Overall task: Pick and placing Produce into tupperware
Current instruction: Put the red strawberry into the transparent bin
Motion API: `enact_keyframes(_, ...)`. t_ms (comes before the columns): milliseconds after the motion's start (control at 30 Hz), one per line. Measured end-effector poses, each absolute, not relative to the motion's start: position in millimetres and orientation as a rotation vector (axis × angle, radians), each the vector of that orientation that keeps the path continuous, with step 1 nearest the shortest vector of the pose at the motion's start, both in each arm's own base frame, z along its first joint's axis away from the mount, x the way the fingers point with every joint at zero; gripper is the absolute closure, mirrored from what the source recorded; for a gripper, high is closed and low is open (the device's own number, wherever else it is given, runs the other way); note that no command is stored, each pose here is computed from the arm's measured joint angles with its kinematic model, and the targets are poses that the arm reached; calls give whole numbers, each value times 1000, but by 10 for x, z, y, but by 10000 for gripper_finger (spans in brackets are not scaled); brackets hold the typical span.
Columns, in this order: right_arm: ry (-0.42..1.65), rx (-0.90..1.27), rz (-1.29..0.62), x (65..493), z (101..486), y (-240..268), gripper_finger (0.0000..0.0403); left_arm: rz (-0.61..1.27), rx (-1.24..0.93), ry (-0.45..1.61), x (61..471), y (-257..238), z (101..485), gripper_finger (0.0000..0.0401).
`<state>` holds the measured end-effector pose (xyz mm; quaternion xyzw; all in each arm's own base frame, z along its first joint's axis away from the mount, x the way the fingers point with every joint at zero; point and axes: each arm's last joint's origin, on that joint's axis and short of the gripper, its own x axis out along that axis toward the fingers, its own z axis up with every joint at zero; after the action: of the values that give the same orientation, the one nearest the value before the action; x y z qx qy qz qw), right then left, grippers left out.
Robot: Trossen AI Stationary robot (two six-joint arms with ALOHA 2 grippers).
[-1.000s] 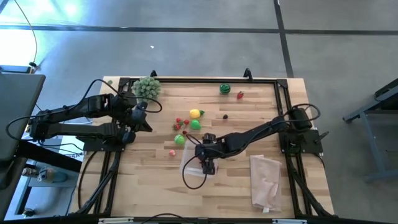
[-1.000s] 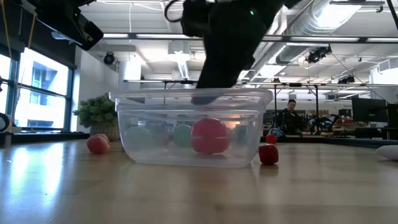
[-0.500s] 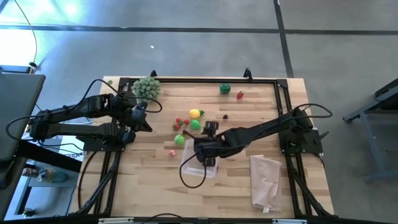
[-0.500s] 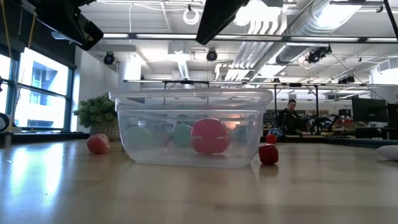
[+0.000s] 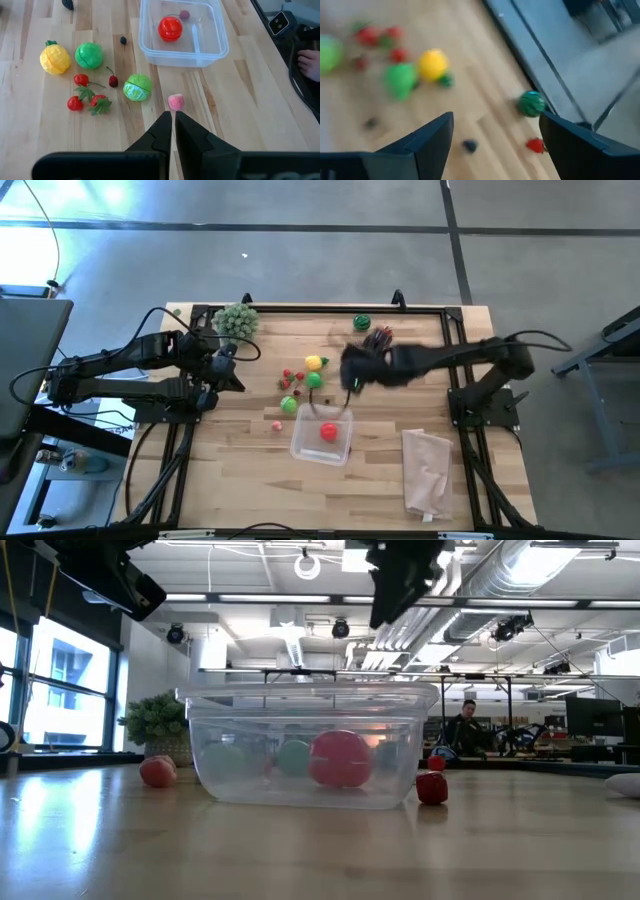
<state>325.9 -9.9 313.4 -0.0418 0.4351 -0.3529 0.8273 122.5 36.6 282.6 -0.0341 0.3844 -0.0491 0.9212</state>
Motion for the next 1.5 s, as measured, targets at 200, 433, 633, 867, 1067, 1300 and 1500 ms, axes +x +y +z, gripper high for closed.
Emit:
enact_keyframes(200,838,512,-979,2921,3031,-1100,116,-101,-70,790,1225,366,2824,387)
enact_keyframes(433,929,791,-1121,2514,2612,-1710,116,-101,-70,790,1225,366,2825,387)
enact_keyframes(633,862,819,-1144,2430,2209,-1791,116,-101,-70,790,1225,366,2825,387)
enact_keyframes(867,758,874,-1173,2337,1855,-1802,116,-101,-70,790,1225,366,2824,387)
enact_keyframes(1067,765,887,-1217,2242,1735,-1811,116,-101,-70,790,1225,366,2825,387)
enact_keyframes(1300,753,870,-1225,2322,1645,-1818,116,-101,-70,790,1225,366,2825,387)
enact_keyframes(1500,795,834,-1237,2408,1370,-1906,116,-101,-70,790,1225,366,2825,387)
